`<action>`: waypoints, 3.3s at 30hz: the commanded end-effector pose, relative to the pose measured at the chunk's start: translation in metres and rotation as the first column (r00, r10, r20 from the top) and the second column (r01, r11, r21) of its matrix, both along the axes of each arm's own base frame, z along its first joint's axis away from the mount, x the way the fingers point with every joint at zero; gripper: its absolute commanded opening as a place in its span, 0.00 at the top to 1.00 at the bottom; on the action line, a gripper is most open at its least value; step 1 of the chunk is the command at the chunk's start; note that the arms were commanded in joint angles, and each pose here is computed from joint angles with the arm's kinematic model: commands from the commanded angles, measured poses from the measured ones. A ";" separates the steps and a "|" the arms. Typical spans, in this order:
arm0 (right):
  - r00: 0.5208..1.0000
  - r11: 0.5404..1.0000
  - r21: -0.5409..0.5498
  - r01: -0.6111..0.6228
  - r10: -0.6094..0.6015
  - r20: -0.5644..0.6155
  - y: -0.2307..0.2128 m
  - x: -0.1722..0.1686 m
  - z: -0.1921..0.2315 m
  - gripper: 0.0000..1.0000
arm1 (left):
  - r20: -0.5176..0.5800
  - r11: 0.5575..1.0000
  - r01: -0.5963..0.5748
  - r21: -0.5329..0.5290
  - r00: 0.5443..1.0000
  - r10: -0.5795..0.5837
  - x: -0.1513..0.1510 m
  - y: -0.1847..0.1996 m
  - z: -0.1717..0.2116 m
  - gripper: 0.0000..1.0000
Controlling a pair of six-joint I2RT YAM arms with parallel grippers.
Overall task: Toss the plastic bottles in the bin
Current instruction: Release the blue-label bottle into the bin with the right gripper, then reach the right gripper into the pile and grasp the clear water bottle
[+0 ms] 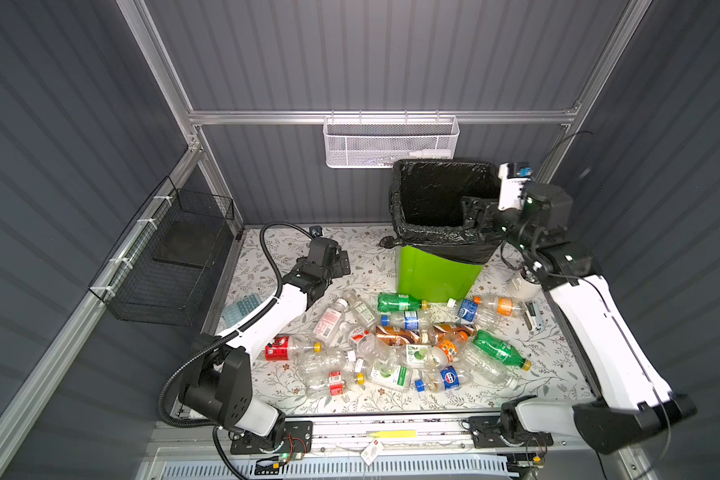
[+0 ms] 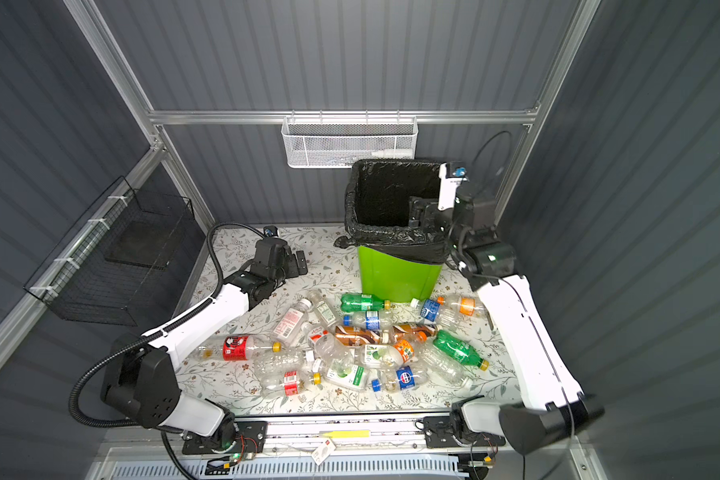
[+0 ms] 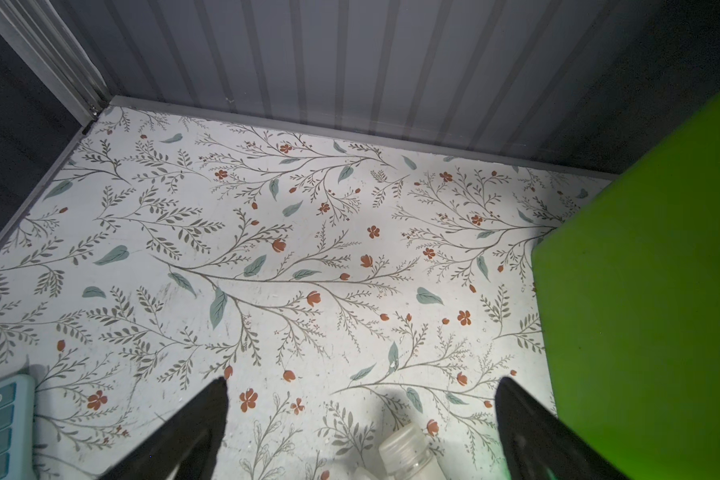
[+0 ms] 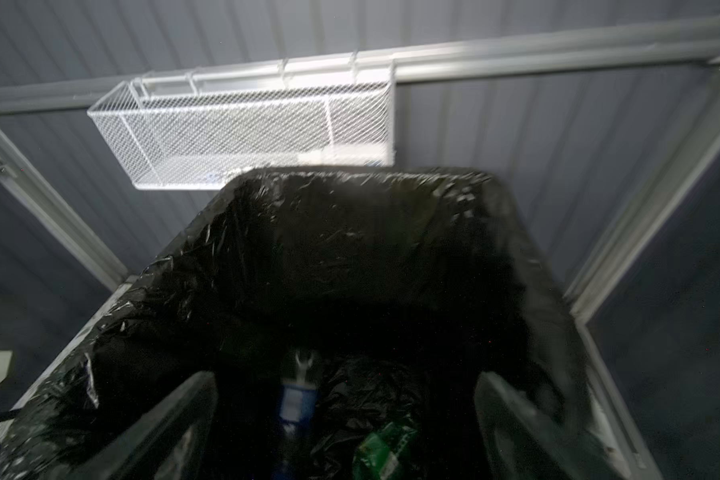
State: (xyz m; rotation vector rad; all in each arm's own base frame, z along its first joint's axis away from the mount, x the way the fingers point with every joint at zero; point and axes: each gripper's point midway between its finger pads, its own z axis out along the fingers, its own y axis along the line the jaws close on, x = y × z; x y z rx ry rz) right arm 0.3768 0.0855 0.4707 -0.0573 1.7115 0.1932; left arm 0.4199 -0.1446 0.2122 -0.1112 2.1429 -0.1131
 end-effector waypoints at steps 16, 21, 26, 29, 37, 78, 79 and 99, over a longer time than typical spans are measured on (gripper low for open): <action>0.998 0.997 0.071 -0.038 0.034 0.058 -0.016 -0.069 -0.042 0.01 | 0.017 0.995 -0.100 0.020 0.995 0.099 -0.031 0.033 0.005 0.00; 0.985 0.988 -0.016 -0.155 0.153 -0.077 0.027 -0.078 -0.085 0.01 | -0.020 0.984 -0.172 0.049 0.985 0.173 -0.029 0.043 -0.005 0.00; 0.957 0.983 -0.035 -0.179 0.166 -0.239 0.049 -0.088 -0.140 0.01 | -0.050 0.980 -0.198 0.030 0.979 0.199 -0.030 0.044 -0.013 0.00; 0.932 0.975 -0.008 -0.223 0.211 -0.293 0.070 -0.095 -0.167 0.01 | -0.059 0.978 -0.209 0.010 0.976 0.209 -0.032 0.044 -0.019 0.00; 0.767 0.843 -0.105 -0.527 0.418 -0.487 0.175 -0.113 -0.216 0.01 | -0.076 0.967 -0.251 0.046 0.964 0.254 -0.032 0.056 -0.024 0.00; 0.183 0.526 -0.084 -0.846 0.138 -0.973 0.273 -0.193 -0.388 0.12 | -0.113 0.942 -0.326 0.082 0.936 0.334 -0.056 0.105 -0.044 0.00; 0.183 0.528 -0.083 -0.845 0.140 -0.973 0.273 -0.193 -0.388 0.13 | -0.112 0.942 -0.326 0.082 0.936 0.334 -0.056 0.105 -0.044 0.00; 0.208 0.561 -0.072 -0.825 0.183 -0.961 0.278 -0.183 -0.371 0.43 | -0.119 0.940 -0.335 0.061 0.933 0.340 -0.058 0.105 -0.046 0.00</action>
